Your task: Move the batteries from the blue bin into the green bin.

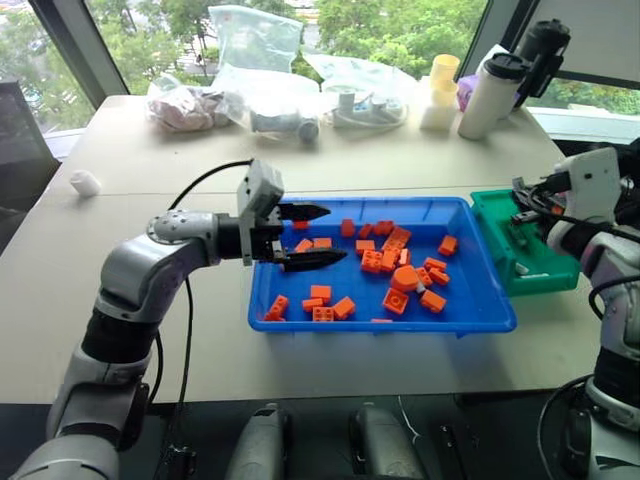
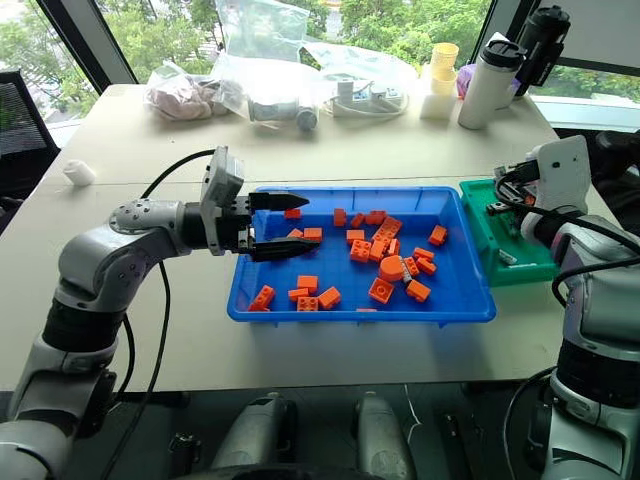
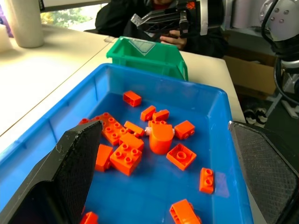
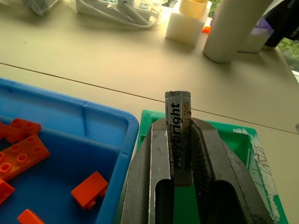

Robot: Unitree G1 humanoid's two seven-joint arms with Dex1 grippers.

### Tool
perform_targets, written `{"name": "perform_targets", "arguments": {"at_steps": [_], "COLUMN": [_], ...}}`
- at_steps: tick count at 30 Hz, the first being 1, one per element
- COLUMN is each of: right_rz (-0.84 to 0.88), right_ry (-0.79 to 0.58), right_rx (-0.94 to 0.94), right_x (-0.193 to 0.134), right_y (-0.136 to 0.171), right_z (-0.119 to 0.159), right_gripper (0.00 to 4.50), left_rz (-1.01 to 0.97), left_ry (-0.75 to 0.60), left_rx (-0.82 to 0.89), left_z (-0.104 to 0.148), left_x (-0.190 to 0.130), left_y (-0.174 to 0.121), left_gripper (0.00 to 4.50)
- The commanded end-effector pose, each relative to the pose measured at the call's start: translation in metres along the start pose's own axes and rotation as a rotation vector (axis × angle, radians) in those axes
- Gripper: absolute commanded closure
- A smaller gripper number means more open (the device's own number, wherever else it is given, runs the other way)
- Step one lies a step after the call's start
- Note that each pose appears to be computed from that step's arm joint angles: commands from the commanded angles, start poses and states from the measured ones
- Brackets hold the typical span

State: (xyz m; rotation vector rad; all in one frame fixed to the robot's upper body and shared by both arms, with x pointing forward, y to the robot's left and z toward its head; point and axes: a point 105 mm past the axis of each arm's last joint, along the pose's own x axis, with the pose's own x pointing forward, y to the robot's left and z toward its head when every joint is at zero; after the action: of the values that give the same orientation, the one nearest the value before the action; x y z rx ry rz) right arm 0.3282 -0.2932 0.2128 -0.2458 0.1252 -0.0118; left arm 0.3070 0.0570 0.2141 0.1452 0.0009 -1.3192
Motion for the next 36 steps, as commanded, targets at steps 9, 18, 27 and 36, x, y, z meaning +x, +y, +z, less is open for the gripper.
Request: {"name": "perform_targets", "arguments": {"at_steps": [9, 18, 27, 36], "right_rz": [-0.133, -0.090, 0.597, 0.768], "right_ry": [0.099, -0.013, 0.124, 0.276], "right_rx": [0.001, -0.022, -0.074, -0.177], "right_x": [-0.001, 0.000, -0.028, -0.038], "right_y": [-0.023, -0.018, 0.101, 0.122], "right_z": [-0.023, 0.006, 0.006, -0.029], "right_gripper": [2.67, 0.08, 0.08, 0.08], "left_rz": [-0.013, 0.000, -0.037, 0.017], "left_ry": [0.140, 0.135, 0.195, 0.204], "left_rx": [0.168, 0.170, 0.102, 0.082], "left_z": [-0.016, -0.013, -0.012, -0.018], "left_x": [0.008, 0.001, -0.038, -0.045], "left_y": [0.005, 0.011, 0.008, 0.007], "left_gripper": [0.00, 0.00, 0.00, 0.00]}}
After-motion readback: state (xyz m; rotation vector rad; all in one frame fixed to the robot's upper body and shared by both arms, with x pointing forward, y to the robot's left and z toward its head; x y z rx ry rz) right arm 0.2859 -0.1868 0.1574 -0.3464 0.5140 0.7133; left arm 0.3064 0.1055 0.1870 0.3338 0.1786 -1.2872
